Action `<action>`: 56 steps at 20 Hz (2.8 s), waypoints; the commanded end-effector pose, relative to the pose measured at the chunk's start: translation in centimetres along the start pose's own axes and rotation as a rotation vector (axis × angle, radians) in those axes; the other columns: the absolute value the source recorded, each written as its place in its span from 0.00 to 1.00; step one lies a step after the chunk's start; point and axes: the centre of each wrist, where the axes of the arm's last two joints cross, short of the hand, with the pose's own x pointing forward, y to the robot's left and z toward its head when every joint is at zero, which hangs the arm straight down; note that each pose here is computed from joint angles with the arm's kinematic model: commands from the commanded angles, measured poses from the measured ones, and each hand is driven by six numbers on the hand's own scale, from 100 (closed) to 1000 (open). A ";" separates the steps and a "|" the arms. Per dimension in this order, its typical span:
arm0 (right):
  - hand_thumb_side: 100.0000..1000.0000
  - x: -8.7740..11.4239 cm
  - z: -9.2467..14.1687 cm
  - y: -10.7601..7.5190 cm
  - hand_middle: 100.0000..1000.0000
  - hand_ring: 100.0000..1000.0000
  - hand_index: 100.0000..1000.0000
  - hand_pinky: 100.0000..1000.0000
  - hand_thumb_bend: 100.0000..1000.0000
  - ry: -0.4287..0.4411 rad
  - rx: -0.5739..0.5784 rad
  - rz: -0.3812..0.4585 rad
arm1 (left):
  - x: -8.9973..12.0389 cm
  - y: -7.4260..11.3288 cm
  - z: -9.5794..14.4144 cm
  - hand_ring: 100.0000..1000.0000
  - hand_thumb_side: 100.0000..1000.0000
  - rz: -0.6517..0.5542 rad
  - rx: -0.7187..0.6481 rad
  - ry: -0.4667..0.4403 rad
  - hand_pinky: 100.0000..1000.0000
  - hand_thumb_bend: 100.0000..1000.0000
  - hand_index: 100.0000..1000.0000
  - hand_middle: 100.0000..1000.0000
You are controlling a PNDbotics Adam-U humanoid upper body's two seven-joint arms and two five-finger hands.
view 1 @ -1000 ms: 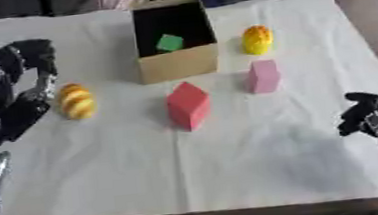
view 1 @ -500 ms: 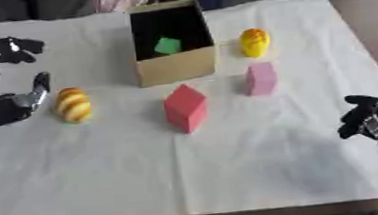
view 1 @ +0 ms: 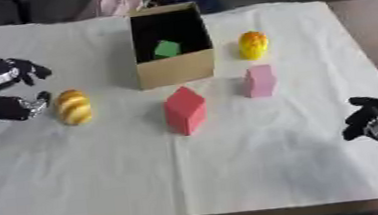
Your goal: Pick up objects on the table and place them in the box.
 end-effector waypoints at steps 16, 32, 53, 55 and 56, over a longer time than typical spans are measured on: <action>0.59 0.4 0.0 -0.5 0.48 0.48 0.77 0.49 0.00 -0.011 0.011 0.026 | 0.1 -2.1 -4.8 0.76 0.53 -0.077 -0.048 0.038 0.82 0.08 0.90 0.79; 0.60 0.3 0.1 -0.5 0.48 0.48 0.77 0.49 0.00 -0.007 0.000 0.022 | 1.5 -1.3 -4.3 0.30 0.17 -0.151 0.099 -0.022 0.52 0.05 0.47 0.27; 0.62 0.2 0.0 -0.2 0.48 0.48 0.77 0.49 0.00 0.000 0.030 0.013 | 7.3 8.6 -5.9 0.34 0.12 -0.116 0.407 -0.192 0.57 0.00 0.53 0.31; 0.62 0.2 0.0 -0.1 0.48 0.48 0.77 0.49 0.00 -0.001 0.036 0.009 | 7.9 8.5 -6.9 0.37 0.12 -0.118 0.412 -0.203 0.59 0.00 0.56 0.34; 0.62 0.2 -0.1 -0.1 0.48 0.48 0.77 0.49 0.00 -0.002 0.040 0.007 | 8.2 8.4 -7.4 0.38 0.12 -0.121 0.410 -0.211 0.60 0.00 0.56 0.35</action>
